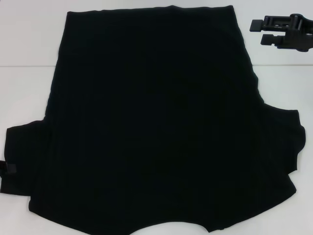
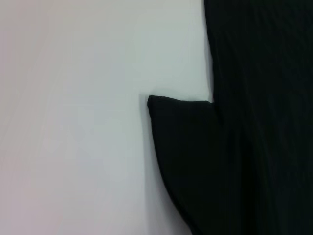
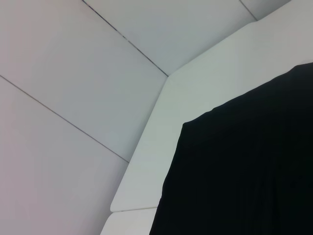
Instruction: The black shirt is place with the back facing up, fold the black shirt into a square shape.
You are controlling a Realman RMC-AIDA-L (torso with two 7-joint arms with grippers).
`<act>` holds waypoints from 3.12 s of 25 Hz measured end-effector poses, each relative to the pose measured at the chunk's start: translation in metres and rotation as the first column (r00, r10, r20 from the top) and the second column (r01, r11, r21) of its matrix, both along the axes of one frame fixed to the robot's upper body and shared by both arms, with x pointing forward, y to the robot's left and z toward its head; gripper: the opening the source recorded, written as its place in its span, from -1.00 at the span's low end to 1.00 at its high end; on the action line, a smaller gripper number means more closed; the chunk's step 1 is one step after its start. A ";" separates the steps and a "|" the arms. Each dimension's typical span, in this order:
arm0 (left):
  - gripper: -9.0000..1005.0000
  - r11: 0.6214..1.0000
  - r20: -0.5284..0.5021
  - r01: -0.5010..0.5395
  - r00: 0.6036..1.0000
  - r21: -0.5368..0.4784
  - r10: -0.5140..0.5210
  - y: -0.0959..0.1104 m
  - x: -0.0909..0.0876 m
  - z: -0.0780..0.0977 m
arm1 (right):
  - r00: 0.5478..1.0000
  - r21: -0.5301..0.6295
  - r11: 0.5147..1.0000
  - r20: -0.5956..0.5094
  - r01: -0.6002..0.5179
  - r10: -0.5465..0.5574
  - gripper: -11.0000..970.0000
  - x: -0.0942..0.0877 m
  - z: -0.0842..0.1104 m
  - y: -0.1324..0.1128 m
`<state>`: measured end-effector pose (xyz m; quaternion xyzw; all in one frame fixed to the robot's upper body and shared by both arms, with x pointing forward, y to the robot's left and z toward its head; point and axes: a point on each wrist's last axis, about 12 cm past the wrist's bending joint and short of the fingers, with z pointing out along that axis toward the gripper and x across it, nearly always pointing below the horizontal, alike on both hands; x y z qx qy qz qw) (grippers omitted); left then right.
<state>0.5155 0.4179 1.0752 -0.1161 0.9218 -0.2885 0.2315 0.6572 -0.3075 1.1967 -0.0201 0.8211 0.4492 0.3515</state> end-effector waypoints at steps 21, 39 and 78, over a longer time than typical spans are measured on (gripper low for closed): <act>-0.98 1.000 0.005 0.005 1.000 0.009 -0.005 0.002 0.005 0.010 | 1.000 0.005 1.000 -0.002 0.012 -0.012 0.55 -0.001 -0.001 -0.004; -0.99 0.994 -0.008 -0.070 0.997 0.086 0.071 0.022 0.015 0.037 | 1.000 0.004 1.000 0.000 0.015 -0.015 0.55 -0.001 0.000 -0.005; -0.96 0.948 -0.037 0.290 0.957 0.130 -0.288 -0.089 0.090 0.083 | 1.000 0.006 1.000 0.003 0.014 -0.014 0.55 0.001 0.003 -0.004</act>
